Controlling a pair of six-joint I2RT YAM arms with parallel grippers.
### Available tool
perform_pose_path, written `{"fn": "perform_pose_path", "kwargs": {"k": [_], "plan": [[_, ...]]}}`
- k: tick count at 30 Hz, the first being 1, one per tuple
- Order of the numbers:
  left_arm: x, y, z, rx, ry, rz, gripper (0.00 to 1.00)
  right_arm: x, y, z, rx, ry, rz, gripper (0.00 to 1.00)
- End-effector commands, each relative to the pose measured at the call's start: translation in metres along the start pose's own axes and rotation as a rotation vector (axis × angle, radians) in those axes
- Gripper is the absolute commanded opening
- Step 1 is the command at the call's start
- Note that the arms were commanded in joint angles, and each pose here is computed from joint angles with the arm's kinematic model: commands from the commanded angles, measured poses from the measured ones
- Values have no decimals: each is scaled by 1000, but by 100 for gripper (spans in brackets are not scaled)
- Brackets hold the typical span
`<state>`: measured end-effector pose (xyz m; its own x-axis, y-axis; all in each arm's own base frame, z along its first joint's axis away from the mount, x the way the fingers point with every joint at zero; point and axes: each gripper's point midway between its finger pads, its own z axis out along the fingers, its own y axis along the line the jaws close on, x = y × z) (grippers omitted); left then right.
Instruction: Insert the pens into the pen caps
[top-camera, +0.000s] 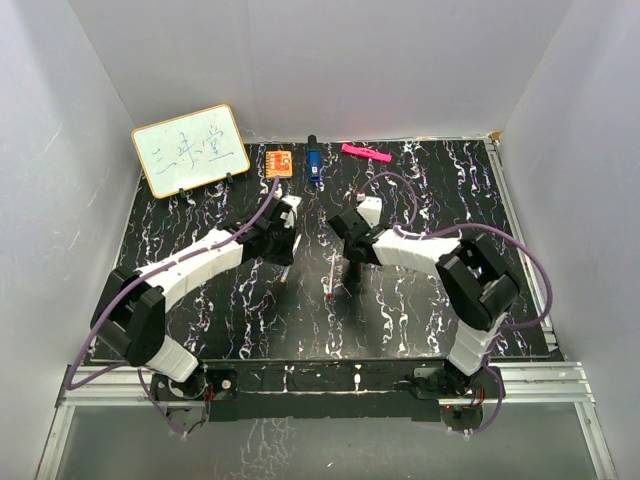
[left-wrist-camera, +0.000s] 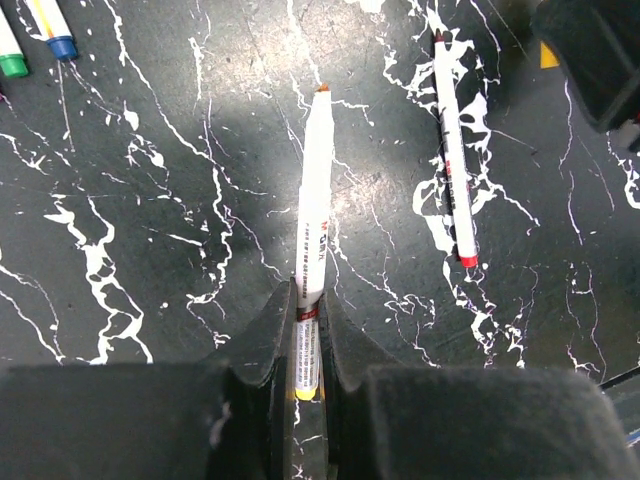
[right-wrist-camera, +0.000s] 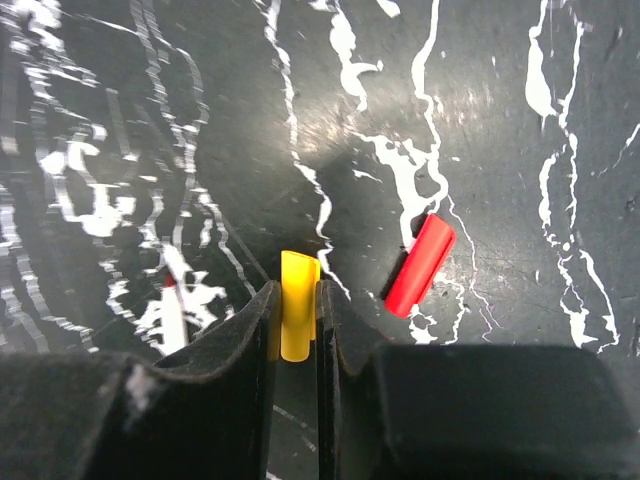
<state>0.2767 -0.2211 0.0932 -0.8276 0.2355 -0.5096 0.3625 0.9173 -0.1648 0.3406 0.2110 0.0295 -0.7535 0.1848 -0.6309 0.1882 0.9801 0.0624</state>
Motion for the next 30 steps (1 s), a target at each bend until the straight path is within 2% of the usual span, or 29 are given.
{"fn": "perform_pose_path", "kwargs": {"k": [1,7,14,18,23,30], "plan": [[-12,-10,-10,69,-81,-15,0,-78,29,-46,-165,-230,61,0],[-12,-23,-6,155,-128,-20,0,-126,15,-76,-228,-421,159,0],[-29,-61,-25,402,-312,-17,0,-149,18,-116,-547,-581,267,0],[-35,-81,-31,530,-353,-24,0,-150,26,-153,-763,-708,272,0],[-41,-103,-39,670,-414,-50,0,-149,33,-176,-887,-765,260,0],[-45,-119,-46,706,-462,-20,0,-150,38,-200,-1008,-818,263,0]]}}
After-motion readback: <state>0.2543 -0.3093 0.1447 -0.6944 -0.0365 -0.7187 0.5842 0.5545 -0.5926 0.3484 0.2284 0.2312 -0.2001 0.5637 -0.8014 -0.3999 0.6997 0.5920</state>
